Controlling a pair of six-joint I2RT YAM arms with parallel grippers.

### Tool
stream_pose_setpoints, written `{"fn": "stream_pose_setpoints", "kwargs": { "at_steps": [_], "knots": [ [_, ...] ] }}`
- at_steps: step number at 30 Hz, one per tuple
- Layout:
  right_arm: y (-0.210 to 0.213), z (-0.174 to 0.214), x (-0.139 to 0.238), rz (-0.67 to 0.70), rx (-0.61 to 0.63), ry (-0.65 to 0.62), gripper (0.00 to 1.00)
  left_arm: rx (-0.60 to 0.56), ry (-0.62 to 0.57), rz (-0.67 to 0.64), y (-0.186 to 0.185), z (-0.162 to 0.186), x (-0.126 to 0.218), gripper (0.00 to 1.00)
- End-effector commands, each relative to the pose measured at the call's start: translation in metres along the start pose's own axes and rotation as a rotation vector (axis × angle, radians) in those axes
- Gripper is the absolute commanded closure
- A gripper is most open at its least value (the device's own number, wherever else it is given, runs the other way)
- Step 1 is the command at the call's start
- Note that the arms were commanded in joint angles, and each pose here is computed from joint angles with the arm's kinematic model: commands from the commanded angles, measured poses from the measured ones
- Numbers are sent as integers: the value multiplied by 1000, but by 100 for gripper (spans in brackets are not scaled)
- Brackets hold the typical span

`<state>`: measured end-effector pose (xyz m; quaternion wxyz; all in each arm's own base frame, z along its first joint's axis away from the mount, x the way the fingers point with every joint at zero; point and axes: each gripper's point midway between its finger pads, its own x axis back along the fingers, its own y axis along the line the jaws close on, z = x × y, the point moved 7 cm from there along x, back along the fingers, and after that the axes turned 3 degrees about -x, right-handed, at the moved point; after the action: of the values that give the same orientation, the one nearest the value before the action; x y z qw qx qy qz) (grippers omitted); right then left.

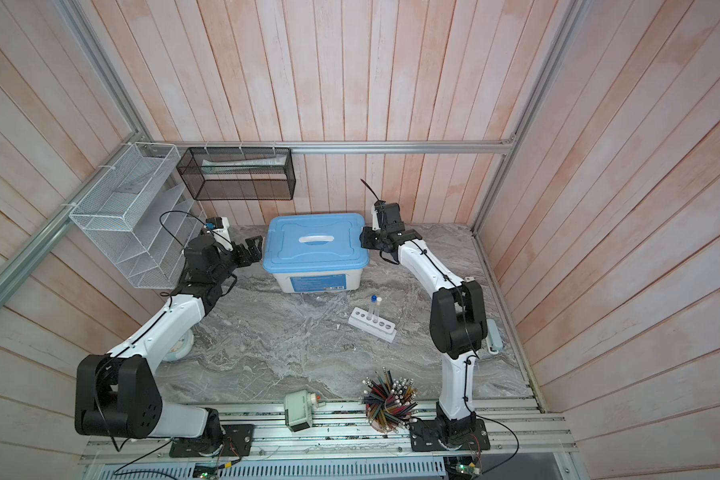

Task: Organize the chemistry lab equipment

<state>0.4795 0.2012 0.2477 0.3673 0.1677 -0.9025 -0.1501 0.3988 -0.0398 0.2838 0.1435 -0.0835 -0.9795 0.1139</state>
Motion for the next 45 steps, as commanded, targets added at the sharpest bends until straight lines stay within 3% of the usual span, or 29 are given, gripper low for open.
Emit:
{"fn": "stream_pose_setpoints", "kwargs": {
  "at_steps": [1, 7, 21, 45],
  "knots": [
    [4, -8, 0, -30, 4, 4, 57, 18, 23, 1, 4, 8, 0, 1],
    [4, -4, -4, -56, -11, 22, 57, 22, 26, -7, 8, 11, 3, 1],
    [-4, 2, -10, 41, -1, 32, 59, 40, 23, -11, 13, 14, 6, 1],
    [1, 13, -20, 100, 18, 50, 78, 39, 19, -10, 15, 13, 6, 1]
  ]
}}
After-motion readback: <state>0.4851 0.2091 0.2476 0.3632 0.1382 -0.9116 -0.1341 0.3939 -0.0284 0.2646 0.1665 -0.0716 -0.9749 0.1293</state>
